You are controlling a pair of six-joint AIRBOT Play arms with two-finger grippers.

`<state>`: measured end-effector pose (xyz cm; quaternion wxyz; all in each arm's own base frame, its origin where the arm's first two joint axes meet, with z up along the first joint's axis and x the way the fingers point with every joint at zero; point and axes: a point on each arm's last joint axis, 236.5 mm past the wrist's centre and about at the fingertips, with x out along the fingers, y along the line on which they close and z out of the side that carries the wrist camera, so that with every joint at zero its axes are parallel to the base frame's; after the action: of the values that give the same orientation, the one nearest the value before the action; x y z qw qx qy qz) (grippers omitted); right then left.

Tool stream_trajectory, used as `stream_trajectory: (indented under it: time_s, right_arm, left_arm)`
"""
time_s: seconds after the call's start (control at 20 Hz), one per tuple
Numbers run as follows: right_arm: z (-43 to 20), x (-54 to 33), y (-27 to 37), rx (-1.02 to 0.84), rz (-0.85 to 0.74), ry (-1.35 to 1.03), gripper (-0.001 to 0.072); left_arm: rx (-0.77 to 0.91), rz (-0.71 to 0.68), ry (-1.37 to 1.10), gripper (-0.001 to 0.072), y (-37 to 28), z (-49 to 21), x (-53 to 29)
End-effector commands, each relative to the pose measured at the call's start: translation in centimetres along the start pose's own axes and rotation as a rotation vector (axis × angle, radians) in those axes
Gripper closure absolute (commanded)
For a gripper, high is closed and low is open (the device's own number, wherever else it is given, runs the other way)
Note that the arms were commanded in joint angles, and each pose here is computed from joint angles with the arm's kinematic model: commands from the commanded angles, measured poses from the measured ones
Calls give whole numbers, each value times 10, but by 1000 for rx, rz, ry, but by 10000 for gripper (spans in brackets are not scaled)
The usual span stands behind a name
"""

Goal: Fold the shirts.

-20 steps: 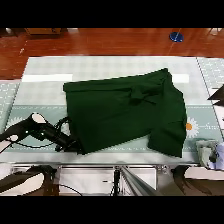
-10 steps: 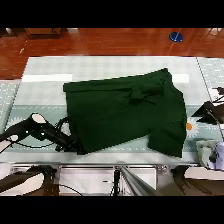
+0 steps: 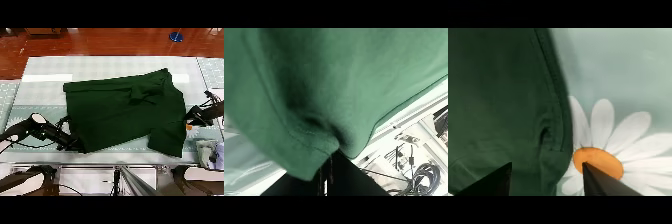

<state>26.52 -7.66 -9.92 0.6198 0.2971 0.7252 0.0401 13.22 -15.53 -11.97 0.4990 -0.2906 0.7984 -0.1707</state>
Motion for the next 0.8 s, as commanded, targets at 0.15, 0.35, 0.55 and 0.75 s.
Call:
stream_trajectory:
  time_s: [0.15,0.35,0.55,0.75]
  right_arm:
    - [5,25,-8,47,-24,-53,439]
    - [17,18,18,20,73,-111,688]
    - [46,-62,91,-150,226,-362,689]
    - [49,-237,211,-406,408,-856,689]
  left_arm:
    - [12,10,-62,681,2,15,-1]
    - [51,4,-66,682,-2,16,-4]
    - [237,-48,-207,683,-60,38,-67]
    - [606,-77,-779,682,-187,40,-261]
